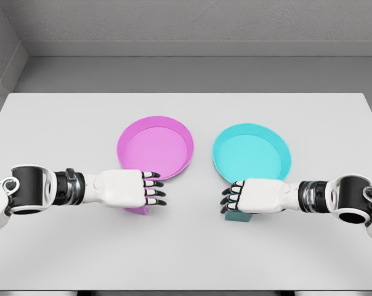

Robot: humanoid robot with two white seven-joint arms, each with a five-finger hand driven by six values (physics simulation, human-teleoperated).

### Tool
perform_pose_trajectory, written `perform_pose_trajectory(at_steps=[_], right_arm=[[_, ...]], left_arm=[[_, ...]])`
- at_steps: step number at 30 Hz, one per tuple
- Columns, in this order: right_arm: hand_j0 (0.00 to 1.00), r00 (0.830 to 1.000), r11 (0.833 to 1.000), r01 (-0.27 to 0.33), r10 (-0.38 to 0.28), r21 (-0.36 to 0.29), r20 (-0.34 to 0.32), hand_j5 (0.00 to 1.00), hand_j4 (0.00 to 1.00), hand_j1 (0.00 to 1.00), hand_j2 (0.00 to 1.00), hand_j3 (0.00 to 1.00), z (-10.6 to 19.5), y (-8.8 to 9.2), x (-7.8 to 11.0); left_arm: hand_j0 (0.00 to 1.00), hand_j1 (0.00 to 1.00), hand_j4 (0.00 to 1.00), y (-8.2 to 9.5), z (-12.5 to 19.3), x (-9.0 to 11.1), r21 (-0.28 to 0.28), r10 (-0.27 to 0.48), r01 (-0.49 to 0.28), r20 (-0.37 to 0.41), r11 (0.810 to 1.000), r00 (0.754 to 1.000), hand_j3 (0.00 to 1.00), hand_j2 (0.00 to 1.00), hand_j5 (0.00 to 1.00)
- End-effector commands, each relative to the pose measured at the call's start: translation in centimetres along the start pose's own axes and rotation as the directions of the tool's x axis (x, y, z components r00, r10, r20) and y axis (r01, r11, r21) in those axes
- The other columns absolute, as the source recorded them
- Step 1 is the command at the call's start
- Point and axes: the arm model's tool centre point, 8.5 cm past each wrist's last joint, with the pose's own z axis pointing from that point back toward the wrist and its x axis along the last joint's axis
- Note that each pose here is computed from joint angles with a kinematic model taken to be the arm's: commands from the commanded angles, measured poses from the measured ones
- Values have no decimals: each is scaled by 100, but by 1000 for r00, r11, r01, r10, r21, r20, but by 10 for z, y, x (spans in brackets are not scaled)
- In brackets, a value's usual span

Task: Place the blocks in the corresponding plates according to their colors

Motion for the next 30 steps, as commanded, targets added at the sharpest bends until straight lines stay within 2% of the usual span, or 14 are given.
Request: perform_pose_trajectory(at_steps=[1,9,17,30], right_arm=[[76,1000,1000,0,0,1,0,76,76,76,76,76,0,0,0],[68,1000,1000,-2,2,3,0,68,68,68,68,68,0,0,0],[61,1000,1000,-12,12,-18,0,61,61,61,61,61,-1,-9,-2],[60,999,998,-36,37,-45,7,60,60,60,60,60,0,-22,0]], left_arm=[[100,100,100,-3,0,-2,-4,9,-10,-5,1000,1000,100,100,100],[100,100,100,-10,1,-6,-22,25,-26,-16,999,1000,100,100,100],[100,100,100,-15,1,-9,-34,37,-38,-23,999,999,100,100,100],[100,100,100,-20,0,-10,-43,50,-51,-26,998,998,100,100,100]])
